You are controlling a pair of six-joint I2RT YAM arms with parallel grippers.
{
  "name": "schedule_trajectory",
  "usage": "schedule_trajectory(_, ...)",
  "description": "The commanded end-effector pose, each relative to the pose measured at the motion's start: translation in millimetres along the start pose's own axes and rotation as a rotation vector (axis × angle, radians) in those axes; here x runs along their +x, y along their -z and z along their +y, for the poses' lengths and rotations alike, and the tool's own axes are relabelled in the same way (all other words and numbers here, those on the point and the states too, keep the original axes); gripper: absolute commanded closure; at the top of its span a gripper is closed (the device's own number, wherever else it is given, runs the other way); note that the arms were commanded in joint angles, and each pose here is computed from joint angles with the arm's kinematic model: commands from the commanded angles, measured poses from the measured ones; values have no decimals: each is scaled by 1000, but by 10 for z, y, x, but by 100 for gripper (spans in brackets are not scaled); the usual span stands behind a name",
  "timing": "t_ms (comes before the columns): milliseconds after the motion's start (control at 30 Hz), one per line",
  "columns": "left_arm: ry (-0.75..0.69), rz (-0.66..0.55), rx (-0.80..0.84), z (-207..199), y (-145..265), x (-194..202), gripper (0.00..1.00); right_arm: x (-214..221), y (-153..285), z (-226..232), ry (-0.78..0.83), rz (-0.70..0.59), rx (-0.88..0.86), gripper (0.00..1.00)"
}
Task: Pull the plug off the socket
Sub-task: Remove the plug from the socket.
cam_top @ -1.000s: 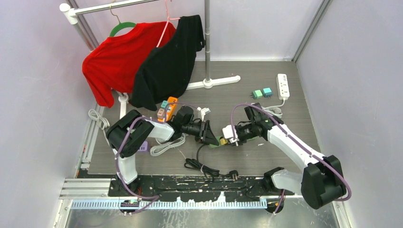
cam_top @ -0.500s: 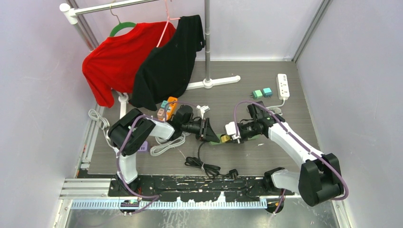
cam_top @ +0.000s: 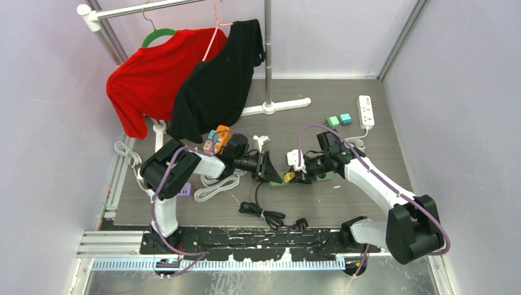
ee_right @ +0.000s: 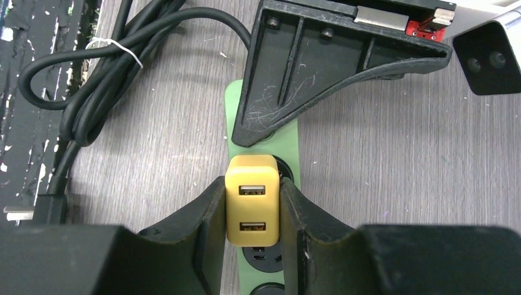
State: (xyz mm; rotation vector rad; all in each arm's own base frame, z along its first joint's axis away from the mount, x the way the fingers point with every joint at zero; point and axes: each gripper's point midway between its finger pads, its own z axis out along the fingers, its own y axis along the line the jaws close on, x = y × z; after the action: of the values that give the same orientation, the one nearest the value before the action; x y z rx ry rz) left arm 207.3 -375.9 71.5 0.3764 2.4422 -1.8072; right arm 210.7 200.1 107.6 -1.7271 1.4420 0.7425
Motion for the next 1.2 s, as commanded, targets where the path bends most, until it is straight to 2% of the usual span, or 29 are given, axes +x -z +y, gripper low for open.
schedule_trajectory(0, -11, -47, -67, 207, -9, -80, 100, -95, 152, -23, 71, -40, -25, 99)
schedule_trajectory(67, -7, -49, -68, 228, 17, -83, 100, -60, 166, 86, 107, -25, -71, 99)
schedule_trajectory(267, -11, -51, -96, 282, 40, -83, 100, -301, -19, 281, 153, -113, -141, 99)
schedule_trajectory(467, -16, -55, -115, 300, 37, -104, 100, -484, -61, -230, -53, -136, 64, 99)
schedule_trajectory(567, -14, -49, -123, 314, 43, -93, 100, -414, 61, -288, -98, -137, 85, 99)
schedule_trajectory(767, -16, -34, -133, 327, 49, -68, 100, -123, 233, 8, 52, -78, -29, 99)
schedule_trajectory(967, -19, -40, -136, 317, 42, -101, 100, -359, 19, 335, 200, -151, -150, 99)
schedule_trajectory(1000, -17, -39, -136, 319, 37, -100, 100, -415, -14, 305, 197, -157, -142, 99)
schedule_trajectory(1100, -11, -36, -147, 355, 30, -90, 100, -579, -49, 102, 45, -179, -77, 99)
schedule_trajectory(1167, -8, -33, -155, 384, 25, -79, 100, -601, -23, -97, -14, -152, 9, 99)
